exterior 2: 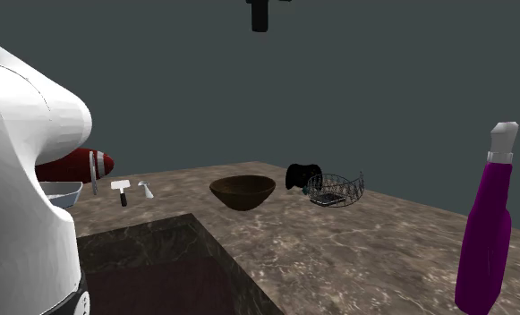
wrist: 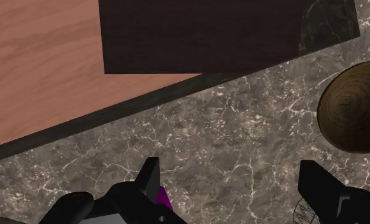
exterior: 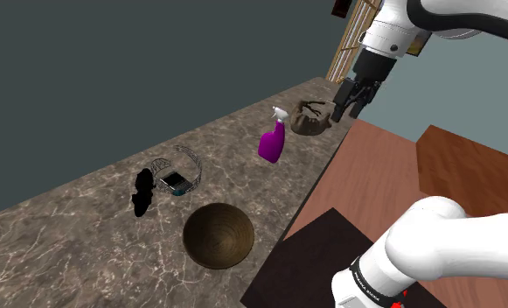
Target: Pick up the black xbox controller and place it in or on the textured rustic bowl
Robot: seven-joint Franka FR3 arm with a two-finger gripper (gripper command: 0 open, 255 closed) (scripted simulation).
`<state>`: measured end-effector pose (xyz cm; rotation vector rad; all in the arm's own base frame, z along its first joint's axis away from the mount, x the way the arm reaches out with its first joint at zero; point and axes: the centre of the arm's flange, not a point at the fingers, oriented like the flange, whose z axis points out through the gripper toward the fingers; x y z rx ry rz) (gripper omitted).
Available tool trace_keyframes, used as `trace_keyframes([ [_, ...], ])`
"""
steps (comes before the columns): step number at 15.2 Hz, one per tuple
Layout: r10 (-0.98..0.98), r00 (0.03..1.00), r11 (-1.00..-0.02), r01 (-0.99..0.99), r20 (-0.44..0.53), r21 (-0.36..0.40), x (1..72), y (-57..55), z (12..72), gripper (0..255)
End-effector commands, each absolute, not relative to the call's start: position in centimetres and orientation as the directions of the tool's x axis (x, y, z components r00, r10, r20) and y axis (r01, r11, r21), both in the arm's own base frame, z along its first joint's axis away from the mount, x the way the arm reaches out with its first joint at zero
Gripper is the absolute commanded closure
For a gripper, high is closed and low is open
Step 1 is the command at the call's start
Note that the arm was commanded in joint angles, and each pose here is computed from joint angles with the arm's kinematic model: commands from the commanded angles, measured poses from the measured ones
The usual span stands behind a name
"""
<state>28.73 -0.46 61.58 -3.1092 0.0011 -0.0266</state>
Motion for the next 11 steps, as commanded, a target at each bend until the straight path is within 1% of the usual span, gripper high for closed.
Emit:
trace_keyframes([
  [1,-0.001,1.000,-0.999,0.000,0.017,-0.032,28.7,-0.5,61.6,0],
  [11,-0.068,0.998,-0.997,-0.068,0.007,-0.023,33.6,10.4,55.6,0],
])
